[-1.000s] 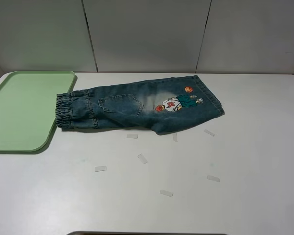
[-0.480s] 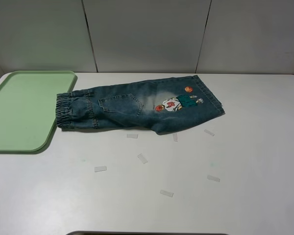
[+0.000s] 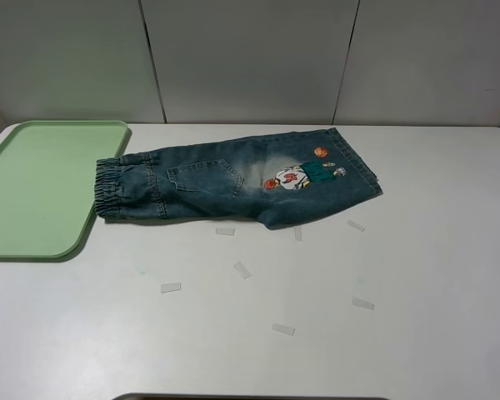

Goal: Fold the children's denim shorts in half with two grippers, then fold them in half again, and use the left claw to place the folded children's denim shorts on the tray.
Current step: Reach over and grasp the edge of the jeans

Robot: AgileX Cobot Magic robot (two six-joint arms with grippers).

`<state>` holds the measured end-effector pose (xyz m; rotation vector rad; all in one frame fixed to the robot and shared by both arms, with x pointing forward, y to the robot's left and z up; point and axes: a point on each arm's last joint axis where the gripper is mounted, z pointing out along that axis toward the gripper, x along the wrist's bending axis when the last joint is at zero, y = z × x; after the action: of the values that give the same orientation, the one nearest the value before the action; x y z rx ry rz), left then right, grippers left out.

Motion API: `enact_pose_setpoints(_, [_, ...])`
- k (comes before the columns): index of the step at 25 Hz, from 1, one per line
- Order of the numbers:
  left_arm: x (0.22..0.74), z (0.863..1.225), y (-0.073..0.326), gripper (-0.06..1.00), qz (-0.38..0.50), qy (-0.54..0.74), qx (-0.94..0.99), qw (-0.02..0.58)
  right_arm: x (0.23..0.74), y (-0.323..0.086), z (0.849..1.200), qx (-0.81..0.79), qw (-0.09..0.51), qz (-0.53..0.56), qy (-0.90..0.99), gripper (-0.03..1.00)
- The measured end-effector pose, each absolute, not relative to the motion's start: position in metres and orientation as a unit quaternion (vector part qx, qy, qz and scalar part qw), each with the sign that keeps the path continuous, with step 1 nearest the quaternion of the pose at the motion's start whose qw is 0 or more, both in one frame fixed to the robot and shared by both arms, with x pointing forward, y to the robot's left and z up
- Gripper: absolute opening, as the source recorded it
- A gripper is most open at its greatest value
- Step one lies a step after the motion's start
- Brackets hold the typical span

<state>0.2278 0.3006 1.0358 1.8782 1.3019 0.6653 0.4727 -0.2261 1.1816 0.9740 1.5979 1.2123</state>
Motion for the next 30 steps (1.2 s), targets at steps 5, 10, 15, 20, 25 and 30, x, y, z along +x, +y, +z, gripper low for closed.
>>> enact_pose_setpoints(5, [0.228, 1.036, 0.301, 0.82, 0.259, 0.508, 0.733, 0.372, 0.493, -0.218, 1.147, 0.464, 0.353, 0.450, 0.676, 0.69])
enact_pose_setpoints(10, [0.228, 1.036, 0.301, 0.82, 0.259, 0.508, 0.733, 0.372, 0.509, -0.212, 1.123, 0.507, 0.300, 0.430, 0.684, 0.69])
enact_pose_setpoints(15, [0.228, 1.036, 0.301, 0.82, 0.259, 0.508, 0.732, 0.372, 0.528, -0.205, 1.093, 0.526, 0.269, 0.393, 0.705, 0.69])
enact_pose_setpoints(20, [0.228, 1.036, 0.301, 0.82, 0.259, 0.508, 0.732, 0.372, 0.542, -0.201, 1.069, 0.535, 0.251, 0.366, 0.719, 0.69])
enact_pose_setpoints(25, [0.228, 1.036, 0.301, 0.82, 0.259, 0.508, 0.732, 0.372, 0.573, -0.216, 1.043, 0.565, 0.250, 0.361, 0.698, 0.69])
enact_pose_setpoints(30, [0.228, 1.036, 0.301, 0.82, 0.259, 0.508, 0.732, 0.372, 0.613, -0.236, 1.031, 0.584, 0.233, 0.319, 0.709, 0.69])
